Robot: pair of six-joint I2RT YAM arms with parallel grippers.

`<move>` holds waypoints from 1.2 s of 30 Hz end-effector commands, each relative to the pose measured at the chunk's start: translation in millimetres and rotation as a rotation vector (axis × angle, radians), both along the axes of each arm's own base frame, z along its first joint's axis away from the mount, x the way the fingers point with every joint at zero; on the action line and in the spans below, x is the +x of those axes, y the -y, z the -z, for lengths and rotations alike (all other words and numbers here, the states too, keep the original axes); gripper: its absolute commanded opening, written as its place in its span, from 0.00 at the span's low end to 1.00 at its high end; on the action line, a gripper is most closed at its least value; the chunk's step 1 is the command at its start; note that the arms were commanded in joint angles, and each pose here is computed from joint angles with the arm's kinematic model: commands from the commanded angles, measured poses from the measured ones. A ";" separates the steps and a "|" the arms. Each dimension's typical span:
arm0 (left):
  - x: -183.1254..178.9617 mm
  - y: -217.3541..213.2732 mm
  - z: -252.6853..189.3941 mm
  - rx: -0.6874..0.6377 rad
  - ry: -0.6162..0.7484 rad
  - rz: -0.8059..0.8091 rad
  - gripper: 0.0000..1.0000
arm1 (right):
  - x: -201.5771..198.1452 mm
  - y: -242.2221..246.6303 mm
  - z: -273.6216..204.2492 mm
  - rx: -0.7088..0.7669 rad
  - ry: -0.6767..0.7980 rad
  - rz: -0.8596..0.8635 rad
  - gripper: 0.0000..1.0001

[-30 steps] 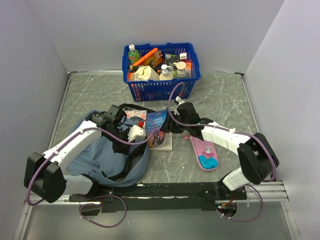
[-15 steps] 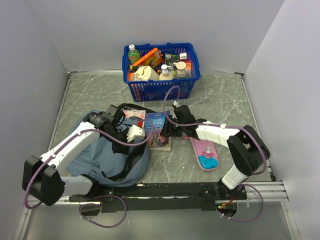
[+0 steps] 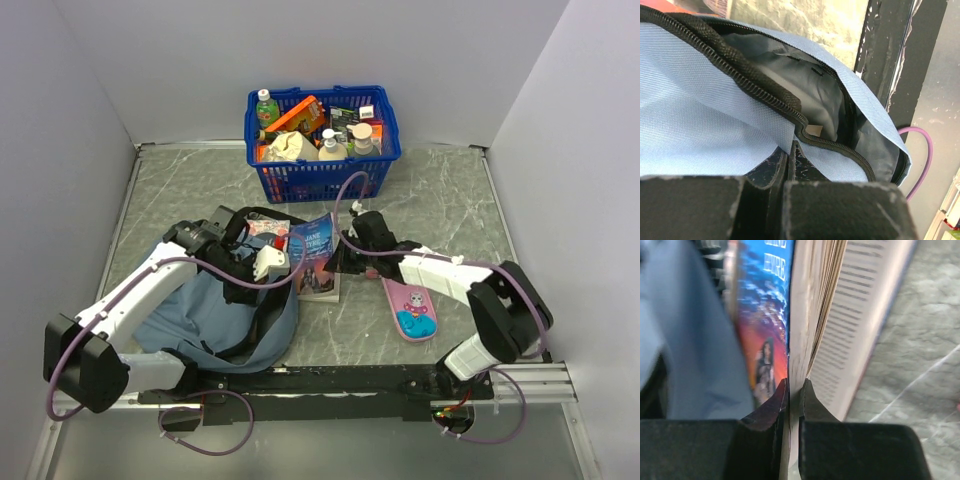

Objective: Pack the student bag
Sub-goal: Pick up the book from the center of the board, then place the book in the student bag.

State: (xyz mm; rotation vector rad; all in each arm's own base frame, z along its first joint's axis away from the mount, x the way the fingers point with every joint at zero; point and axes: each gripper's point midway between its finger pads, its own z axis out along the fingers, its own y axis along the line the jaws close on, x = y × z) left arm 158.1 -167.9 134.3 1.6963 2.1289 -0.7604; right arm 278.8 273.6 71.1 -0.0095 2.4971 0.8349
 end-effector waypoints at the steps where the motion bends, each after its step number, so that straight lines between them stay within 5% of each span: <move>1: 19.3 16.7 -36.6 -0.112 0.112 -0.035 0.01 | 2.8 -11.0 -71.7 0.181 0.129 -0.016 0.00; 10: 63.0 -3.6 -61.1 -0.112 0.318 -0.279 0.01 | -0.2 -0.9 -172.3 0.320 0.275 -0.021 0.00; 23: 49.3 -16.0 -40.9 -0.114 0.267 -0.307 0.01 | -37.5 -12.8 -296.6 0.466 0.428 -0.153 0.00; 30: 51.3 -15.0 -47.0 -0.133 0.279 -0.329 0.01 | -66.5 -39.8 -308.2 0.496 0.429 -0.239 0.00; 36: 56.8 -12.0 -63.5 -0.178 0.325 -0.347 0.01 | -89.8 -67.3 -269.5 0.532 0.309 -0.281 0.00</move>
